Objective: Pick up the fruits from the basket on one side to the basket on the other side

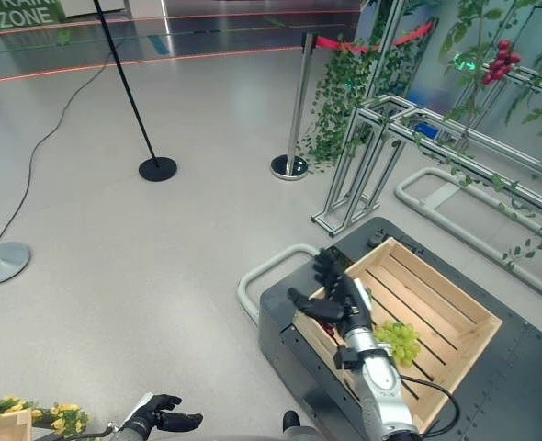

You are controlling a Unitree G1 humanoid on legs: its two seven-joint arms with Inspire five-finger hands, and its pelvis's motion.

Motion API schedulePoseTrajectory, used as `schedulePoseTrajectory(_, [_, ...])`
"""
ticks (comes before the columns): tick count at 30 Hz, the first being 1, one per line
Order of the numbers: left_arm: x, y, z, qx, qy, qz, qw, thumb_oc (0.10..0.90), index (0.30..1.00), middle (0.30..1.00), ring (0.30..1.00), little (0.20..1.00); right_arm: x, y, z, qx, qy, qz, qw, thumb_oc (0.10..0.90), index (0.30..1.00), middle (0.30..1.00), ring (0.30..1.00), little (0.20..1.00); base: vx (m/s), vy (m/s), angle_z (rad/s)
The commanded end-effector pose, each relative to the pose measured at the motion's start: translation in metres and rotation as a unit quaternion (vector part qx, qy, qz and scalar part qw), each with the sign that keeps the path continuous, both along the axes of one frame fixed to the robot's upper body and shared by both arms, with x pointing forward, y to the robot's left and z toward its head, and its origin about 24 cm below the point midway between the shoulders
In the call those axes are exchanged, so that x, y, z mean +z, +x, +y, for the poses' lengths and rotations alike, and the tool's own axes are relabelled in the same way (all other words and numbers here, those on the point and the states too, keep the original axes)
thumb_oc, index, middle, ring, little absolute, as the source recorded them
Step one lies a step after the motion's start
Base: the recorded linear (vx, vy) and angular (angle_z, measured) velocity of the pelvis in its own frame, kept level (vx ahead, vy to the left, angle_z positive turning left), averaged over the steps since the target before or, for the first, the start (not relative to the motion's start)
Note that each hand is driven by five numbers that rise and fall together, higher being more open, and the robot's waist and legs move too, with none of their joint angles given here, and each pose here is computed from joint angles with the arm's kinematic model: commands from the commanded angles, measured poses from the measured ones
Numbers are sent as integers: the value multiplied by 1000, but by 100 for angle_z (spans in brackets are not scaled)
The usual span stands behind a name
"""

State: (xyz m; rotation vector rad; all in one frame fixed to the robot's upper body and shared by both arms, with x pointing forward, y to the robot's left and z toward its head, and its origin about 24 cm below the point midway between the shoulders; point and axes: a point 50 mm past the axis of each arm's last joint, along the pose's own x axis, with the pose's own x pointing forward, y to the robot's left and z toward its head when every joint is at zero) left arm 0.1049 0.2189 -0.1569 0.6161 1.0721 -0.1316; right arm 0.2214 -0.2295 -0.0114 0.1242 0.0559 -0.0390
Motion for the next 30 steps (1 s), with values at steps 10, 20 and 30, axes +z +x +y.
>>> schedulePoseTrajectory(10, [26, 57, 17, 43, 6, -121, 992, 800, 900, 900, 900, 900, 147, 75, -72, -216, -234, -204, 926, 800, 900, 900, 900, 900, -89, -104, -43])
schedulePoseTrajectory(20, [52, 109, -9, 32, -65, -228, 971, 800, 900, 900, 900, 900, 215, 106, -99, -246, -416, -170, 859, 800, 900, 900, 900, 900, -117, -32, 11])
schedulePoseTrajectory(30, [64, 121, -3, 155, -186, -247, 938, 800, 900, 900, 900, 900, 222, 110, -122, -267, -479, -101, 830, 800, 900, 900, 900, 900, -32, -54, 18])
